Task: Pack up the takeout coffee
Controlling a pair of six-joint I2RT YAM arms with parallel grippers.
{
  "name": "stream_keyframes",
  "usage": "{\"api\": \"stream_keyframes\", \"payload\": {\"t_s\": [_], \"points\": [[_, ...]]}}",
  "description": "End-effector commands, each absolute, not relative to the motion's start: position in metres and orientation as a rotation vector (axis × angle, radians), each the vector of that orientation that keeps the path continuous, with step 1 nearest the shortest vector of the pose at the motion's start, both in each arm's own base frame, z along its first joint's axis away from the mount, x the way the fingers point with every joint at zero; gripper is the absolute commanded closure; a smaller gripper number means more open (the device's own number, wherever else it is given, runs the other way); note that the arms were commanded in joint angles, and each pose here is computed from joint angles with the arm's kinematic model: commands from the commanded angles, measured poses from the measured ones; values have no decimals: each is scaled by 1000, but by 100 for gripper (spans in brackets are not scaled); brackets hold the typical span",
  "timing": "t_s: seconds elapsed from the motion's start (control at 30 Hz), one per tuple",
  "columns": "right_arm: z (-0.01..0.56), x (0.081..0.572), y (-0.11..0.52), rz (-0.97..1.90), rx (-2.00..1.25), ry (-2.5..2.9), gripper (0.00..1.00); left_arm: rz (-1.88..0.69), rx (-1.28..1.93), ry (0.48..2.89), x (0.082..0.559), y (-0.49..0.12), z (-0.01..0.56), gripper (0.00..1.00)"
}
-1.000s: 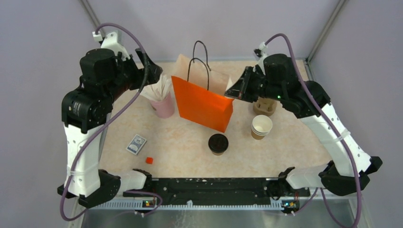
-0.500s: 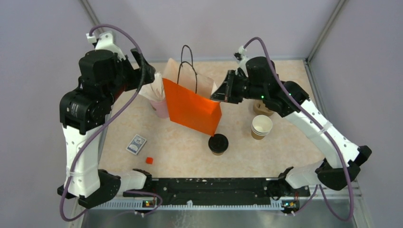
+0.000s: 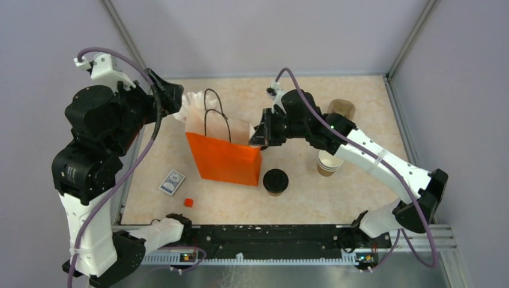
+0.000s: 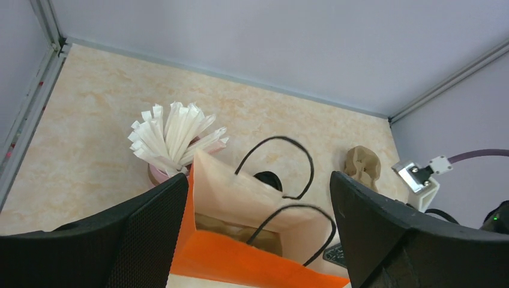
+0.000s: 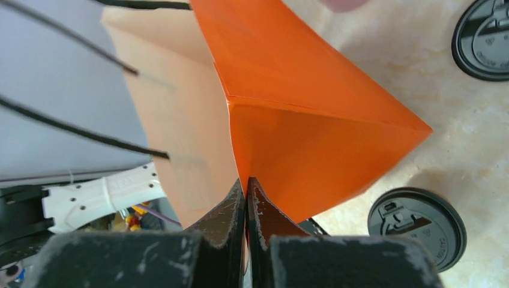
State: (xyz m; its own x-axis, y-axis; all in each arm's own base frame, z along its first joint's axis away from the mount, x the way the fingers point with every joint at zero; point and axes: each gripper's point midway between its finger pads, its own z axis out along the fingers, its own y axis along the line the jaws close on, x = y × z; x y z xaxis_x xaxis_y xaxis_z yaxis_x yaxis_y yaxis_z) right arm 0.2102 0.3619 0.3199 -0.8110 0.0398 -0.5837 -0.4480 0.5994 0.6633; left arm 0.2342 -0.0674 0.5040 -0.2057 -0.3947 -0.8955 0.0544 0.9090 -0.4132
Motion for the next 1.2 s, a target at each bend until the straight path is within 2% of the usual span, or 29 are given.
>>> {"api": "stream_keyframes", "payload": {"t_s": [0.0,0.27,0.63,0.87,0.9,1.0,1.1,1.13,1.17], "points": [[313,204,367,1172,-402,2229,100,-387,-255,1694,241,-64,511,7],[266,193,335,1008,-421,2349,100,-345,-219,1746,251,-67,490,7],[262,183,282,824,-322,2380,100,-380,-128,1923,273,-95,421,8],[272,186,266,808,-234,2317,94,-458,-38,2074,257,-113,374,7],[280,188,269,829,-231,2281,92,-481,-25,2099,254,-117,367,8],[302,199,272,855,-190,2193,71,-582,14,2152,241,-131,355,9],[325,206,275,887,-200,2093,65,-647,22,2196,226,-138,349,10],[332,208,275,894,-204,2061,57,-656,22,2211,223,-138,347,10],[339,211,274,888,-198,2033,32,-664,25,2227,218,-138,344,10]]}}
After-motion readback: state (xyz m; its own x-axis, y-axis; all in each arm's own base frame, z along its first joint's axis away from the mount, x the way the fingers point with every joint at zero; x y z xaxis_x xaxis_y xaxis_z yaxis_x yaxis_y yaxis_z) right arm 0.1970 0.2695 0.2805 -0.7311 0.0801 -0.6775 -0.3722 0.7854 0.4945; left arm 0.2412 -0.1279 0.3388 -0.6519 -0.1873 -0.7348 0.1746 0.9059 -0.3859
